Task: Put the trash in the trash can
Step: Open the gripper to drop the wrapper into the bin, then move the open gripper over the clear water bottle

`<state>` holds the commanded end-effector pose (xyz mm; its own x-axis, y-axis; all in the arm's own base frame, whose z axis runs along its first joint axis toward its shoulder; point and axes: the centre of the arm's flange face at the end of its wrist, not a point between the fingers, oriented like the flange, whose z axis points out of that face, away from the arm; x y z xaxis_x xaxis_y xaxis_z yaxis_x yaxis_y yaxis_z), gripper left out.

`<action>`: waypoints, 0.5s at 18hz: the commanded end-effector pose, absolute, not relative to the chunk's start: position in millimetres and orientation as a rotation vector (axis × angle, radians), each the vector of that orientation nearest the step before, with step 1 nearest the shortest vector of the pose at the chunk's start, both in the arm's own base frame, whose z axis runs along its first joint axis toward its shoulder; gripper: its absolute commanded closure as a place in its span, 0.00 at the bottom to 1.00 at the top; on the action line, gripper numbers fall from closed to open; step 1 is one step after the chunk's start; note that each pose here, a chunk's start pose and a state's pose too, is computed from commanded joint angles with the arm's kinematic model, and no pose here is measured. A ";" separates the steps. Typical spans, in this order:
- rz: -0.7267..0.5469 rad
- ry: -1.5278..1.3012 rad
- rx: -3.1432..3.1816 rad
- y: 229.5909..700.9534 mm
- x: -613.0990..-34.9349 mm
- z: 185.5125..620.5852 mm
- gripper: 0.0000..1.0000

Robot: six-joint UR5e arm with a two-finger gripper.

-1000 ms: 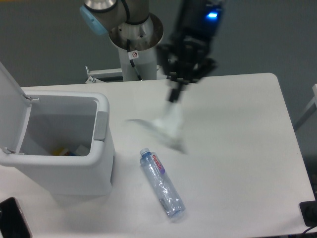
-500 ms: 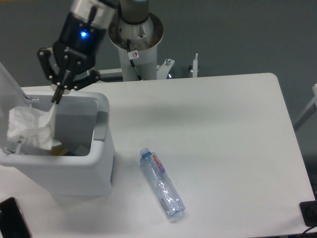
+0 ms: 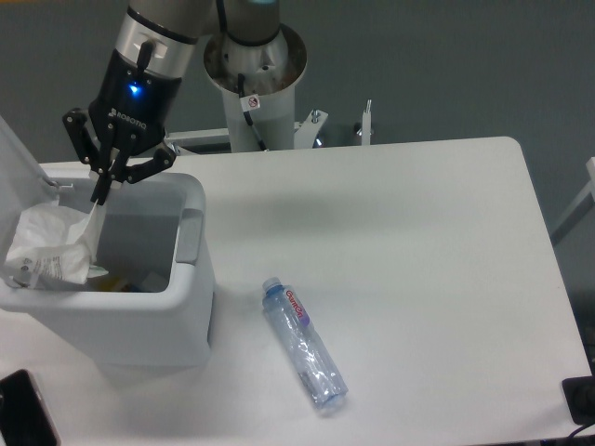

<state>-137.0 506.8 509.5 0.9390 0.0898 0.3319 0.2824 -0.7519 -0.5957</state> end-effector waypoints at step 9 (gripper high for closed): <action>-0.289 -0.337 -2.354 499.5 -165.0 549.4 0.00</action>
